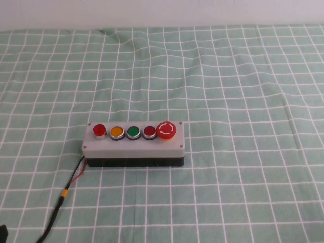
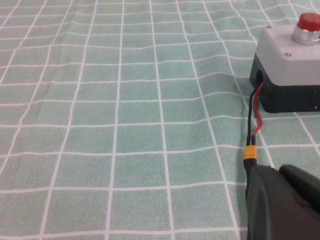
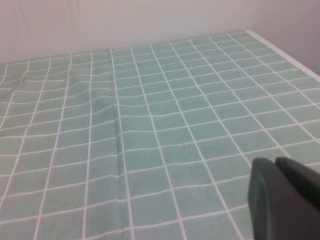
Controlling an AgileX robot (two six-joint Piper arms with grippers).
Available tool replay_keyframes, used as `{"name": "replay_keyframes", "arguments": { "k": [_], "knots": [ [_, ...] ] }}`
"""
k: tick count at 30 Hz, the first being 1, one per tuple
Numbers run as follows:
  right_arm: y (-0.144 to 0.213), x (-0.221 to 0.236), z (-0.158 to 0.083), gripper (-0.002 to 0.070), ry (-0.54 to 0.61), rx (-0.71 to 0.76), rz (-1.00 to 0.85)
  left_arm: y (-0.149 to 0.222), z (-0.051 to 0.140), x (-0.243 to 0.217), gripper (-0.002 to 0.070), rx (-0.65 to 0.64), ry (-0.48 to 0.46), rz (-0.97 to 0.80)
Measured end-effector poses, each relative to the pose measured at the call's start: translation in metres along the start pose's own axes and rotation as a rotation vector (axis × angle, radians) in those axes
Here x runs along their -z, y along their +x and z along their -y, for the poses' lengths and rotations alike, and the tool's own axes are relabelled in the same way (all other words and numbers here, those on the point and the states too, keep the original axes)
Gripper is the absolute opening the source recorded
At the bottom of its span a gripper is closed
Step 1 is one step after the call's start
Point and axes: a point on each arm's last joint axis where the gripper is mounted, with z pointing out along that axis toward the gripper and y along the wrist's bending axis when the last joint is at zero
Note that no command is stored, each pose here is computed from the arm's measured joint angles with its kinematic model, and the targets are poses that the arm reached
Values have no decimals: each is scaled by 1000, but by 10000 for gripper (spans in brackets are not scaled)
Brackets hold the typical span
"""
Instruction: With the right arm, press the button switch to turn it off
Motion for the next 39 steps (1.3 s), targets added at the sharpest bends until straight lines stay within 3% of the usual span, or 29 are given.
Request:
{"name": "replay_keyframes", "arguments": {
  "k": [11, 21, 39],
  "knots": [
    [9, 0, 1, -16, 6, 19, -95, 0, 0, 0, -4, 0, 0, 0],
    [11, 1, -8, -16, -159, 54, -127, 0, 0, 0, -4, 0, 0, 0],
    [11, 2, -9, -16, -168, 47, -129, 0, 0, 0, -4, 0, 0, 0]
  ]
}}
